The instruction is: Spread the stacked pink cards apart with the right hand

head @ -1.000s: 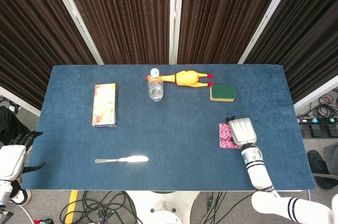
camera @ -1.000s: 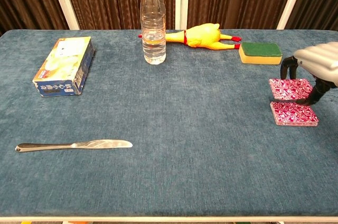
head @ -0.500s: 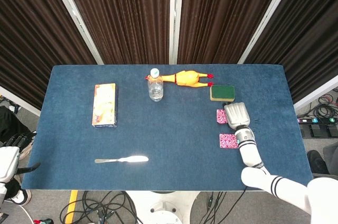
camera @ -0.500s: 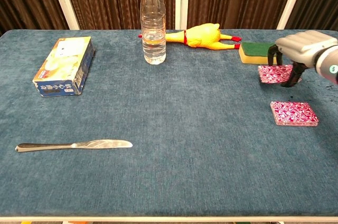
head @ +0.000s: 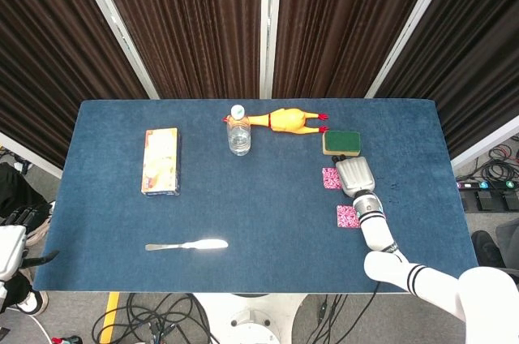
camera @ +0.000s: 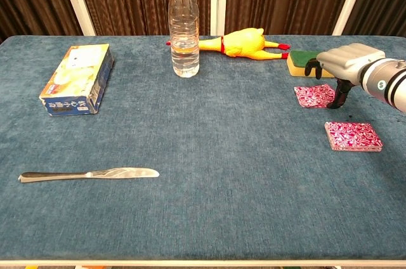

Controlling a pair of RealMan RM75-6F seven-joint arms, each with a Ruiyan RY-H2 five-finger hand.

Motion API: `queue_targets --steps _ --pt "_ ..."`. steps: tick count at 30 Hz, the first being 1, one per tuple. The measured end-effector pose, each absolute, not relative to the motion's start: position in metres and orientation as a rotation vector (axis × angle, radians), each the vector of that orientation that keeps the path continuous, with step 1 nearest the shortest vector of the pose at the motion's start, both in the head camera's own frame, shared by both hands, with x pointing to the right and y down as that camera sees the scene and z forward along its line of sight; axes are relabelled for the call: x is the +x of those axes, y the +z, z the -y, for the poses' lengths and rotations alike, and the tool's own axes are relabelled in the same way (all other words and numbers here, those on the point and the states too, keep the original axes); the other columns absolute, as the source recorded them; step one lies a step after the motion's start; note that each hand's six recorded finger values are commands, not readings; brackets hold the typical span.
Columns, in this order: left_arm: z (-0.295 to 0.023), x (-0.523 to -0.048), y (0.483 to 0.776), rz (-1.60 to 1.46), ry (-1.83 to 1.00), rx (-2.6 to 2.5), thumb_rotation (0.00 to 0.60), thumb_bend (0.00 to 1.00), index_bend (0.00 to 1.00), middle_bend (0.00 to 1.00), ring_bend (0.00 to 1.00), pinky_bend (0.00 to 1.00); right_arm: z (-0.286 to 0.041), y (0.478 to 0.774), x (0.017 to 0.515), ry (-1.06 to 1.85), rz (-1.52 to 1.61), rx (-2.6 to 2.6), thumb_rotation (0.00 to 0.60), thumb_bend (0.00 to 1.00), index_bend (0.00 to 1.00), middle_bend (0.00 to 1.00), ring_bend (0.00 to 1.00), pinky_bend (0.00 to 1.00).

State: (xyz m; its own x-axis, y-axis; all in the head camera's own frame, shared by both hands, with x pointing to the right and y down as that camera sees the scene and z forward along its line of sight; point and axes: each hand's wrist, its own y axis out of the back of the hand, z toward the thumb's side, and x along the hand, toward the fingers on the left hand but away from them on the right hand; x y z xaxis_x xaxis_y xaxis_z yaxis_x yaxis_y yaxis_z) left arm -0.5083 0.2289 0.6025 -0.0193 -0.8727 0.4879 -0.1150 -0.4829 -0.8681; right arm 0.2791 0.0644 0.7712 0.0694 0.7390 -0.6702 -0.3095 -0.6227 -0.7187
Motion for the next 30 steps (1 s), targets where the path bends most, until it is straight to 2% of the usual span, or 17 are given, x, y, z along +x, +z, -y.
queue_targets --steps 5,10,14,20,30 --pt "-0.229 -0.508 0.603 -1.041 -1.564 -1.638 0.6 0.01 0.21 0.2 0.15 0.34 -0.065 0.764 0.278 1.657 0.451 -1.559 0.6 0.1 0.2 0.25 0.87 0.96" --pt "-0.229 -0.507 0.604 -1.036 -1.562 -1.644 0.6 0.01 0.21 0.2 0.15 0.34 -0.071 0.75 0.278 1.635 0.469 -1.579 0.6 0.1 0.24 0.3 0.87 0.96" --pt "-0.23 -0.505 0.605 -1.026 -1.565 -1.655 0.6 0.01 0.21 0.2 0.15 0.34 -0.084 0.735 0.28 1.628 0.452 -1.622 0.6 0.1 0.28 0.32 0.87 0.96" --pt "-0.231 -0.504 0.605 -1.014 -1.573 -1.663 0.6 0.01 0.21 0.2 0.15 0.34 -0.113 0.719 0.296 1.671 0.362 -1.638 0.6 0.09 0.28 0.32 0.87 0.96" --pt "-0.231 -0.504 0.605 -1.0 -1.573 -1.656 0.6 0.01 0.21 0.2 0.15 0.34 -0.139 0.722 0.308 1.7 0.336 -1.669 0.6 0.07 0.29 0.31 0.87 0.96"
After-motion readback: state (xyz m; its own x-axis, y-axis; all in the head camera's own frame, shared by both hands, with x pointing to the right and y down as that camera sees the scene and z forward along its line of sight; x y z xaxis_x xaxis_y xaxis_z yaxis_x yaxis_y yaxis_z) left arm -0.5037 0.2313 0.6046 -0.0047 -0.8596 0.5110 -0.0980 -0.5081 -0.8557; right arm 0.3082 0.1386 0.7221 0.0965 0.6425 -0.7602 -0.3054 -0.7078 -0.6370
